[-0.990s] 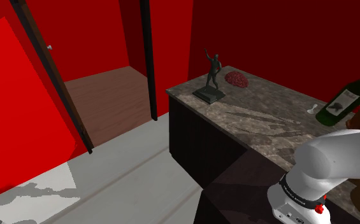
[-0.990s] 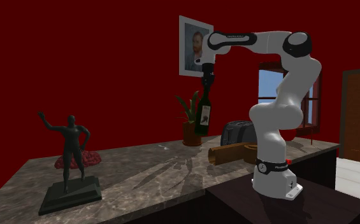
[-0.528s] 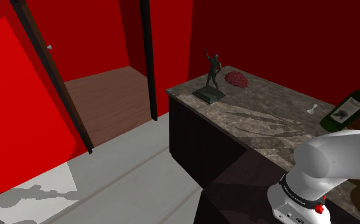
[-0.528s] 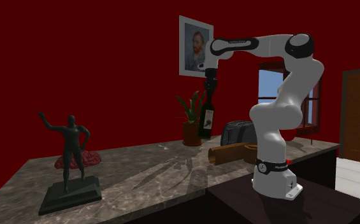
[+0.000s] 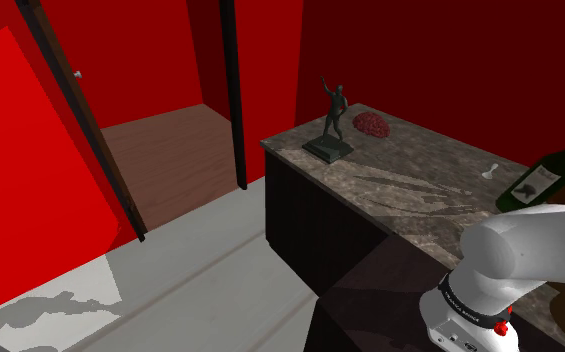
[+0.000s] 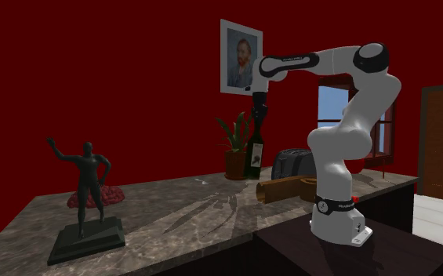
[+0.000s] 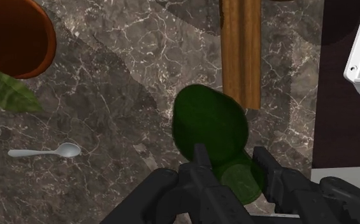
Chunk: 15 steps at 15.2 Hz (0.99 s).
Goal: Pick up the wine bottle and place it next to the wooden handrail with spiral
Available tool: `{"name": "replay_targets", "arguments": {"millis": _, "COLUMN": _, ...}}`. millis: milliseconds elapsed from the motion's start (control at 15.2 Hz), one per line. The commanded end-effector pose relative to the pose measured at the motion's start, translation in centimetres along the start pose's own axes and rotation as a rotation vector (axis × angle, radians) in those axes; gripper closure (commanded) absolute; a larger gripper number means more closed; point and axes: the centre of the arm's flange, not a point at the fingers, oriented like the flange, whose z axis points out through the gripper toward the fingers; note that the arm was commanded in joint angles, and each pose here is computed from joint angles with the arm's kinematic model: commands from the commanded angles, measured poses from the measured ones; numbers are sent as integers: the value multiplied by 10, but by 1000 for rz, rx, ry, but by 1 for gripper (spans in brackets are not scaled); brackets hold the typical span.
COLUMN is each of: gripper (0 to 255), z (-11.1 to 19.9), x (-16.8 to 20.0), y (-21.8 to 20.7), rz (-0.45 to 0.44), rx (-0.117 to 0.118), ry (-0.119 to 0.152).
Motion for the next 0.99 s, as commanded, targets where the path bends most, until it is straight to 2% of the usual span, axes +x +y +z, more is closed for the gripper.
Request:
{"name": "replay_targets", "arguments": {"millis": 0, "gripper": 255, "z": 11, "x": 0, "y": 0, "rz": 0, "rx": -1, "ry": 0}}
{"name": "replay_targets", "arguments": {"millis": 924, "gripper": 255, "z": 85, "x": -2, "y": -2, "rz": 0, "rx": -1, "ry": 0}}
